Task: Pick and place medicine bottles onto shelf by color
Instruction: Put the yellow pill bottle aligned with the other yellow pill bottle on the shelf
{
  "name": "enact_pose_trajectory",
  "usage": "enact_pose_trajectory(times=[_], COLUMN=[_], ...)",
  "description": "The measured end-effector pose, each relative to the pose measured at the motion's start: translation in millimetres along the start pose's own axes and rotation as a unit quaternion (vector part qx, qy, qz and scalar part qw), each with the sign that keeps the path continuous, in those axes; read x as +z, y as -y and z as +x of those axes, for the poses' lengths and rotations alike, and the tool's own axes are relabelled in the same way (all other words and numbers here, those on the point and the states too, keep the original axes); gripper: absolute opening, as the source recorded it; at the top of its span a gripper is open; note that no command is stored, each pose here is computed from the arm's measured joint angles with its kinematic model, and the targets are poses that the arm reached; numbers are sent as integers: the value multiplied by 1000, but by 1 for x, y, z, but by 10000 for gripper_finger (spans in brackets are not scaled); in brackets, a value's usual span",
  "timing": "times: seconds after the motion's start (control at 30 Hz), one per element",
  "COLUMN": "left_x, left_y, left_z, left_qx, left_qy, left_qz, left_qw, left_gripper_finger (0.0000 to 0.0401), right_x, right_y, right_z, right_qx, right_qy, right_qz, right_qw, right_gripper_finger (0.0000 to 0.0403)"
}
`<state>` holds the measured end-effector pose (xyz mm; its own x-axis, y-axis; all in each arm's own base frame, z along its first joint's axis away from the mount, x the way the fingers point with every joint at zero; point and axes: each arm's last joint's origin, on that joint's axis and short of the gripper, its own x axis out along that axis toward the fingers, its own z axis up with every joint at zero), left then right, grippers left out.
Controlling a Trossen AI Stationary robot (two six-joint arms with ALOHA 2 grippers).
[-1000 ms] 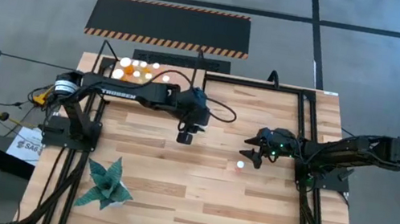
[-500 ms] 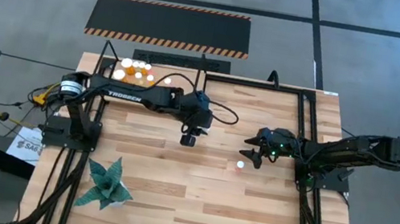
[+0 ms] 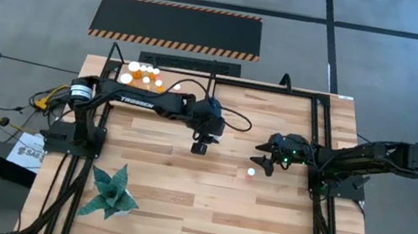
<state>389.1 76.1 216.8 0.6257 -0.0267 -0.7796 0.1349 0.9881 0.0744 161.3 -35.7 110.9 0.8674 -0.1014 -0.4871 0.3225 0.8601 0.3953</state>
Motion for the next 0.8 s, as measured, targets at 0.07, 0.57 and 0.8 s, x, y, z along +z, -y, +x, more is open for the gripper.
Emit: enact_pose_trajectory(times=[0.07,0.57,0.8], left_x=[0,-4,6], left_y=[0,-2,0], left_z=[0,17,11], left_qx=[0,-11,-33], left_qy=[0,2,5], left_qz=[0,7,19], left_qw=[1000,1000,999], left_gripper_finger=[103,110,112], right_x=[0,-1,-2], right_y=[0,1,1], right_z=[0,0,0], right_qx=[0,-3,-4], right_qy=[0,-8,-10], right_qz=[0,1,1], right_qw=[1000,1000,1000], right_gripper_finger=[327,327,327])
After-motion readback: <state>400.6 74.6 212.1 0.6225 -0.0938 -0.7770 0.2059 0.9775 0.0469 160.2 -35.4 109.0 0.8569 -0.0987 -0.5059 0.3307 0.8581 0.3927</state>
